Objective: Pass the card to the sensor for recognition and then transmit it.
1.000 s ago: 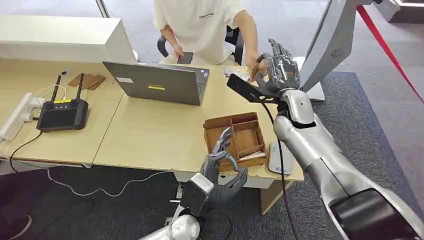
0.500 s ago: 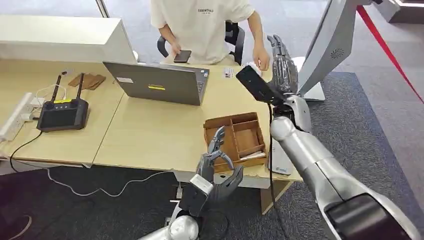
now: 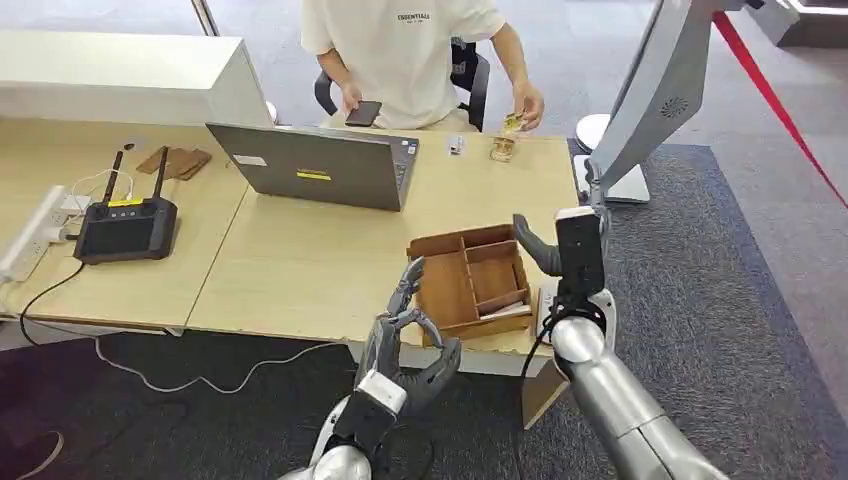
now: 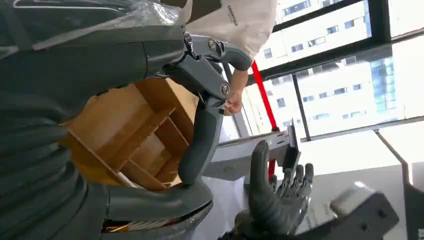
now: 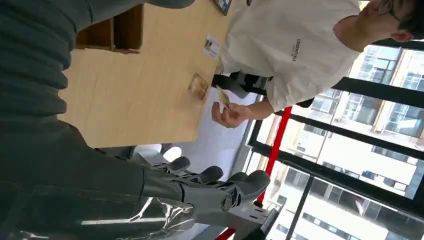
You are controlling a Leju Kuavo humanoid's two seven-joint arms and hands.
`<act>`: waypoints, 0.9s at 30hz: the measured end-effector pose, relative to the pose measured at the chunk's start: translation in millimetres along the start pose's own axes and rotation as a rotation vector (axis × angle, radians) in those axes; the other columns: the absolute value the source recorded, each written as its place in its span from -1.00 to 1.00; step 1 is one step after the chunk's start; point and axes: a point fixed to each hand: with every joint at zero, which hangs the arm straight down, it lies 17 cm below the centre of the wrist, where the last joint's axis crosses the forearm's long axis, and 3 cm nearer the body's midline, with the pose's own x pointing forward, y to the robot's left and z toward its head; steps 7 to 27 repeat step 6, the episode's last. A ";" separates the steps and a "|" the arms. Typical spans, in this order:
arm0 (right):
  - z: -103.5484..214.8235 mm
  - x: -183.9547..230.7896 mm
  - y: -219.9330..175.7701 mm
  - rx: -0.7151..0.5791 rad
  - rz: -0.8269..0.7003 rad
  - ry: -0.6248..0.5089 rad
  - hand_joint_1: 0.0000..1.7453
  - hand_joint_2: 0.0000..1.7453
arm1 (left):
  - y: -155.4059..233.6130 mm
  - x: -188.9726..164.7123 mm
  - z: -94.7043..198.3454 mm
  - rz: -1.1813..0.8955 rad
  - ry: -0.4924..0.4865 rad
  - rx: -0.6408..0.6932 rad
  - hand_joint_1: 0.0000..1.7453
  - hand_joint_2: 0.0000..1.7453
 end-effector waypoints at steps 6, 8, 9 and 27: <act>33.6 7.1 -8.6 -0.029 -0.098 -0.045 -1.00 1.00 | 19.0 -2.3 5.1 -0.030 0.019 0.041 -1.00 1.00; 33.6 7.1 -8.6 -0.029 -0.098 -0.045 -1.00 1.00 | 19.0 -2.3 5.1 -0.030 0.019 0.041 -1.00 1.00; 33.6 7.1 -8.6 -0.029 -0.098 -0.045 -1.00 1.00 | 19.0 -2.3 5.1 -0.030 0.019 0.041 -1.00 1.00; 33.6 7.1 -8.6 -0.029 -0.098 -0.045 -1.00 1.00 | 19.0 -2.3 5.1 -0.030 0.019 0.041 -1.00 1.00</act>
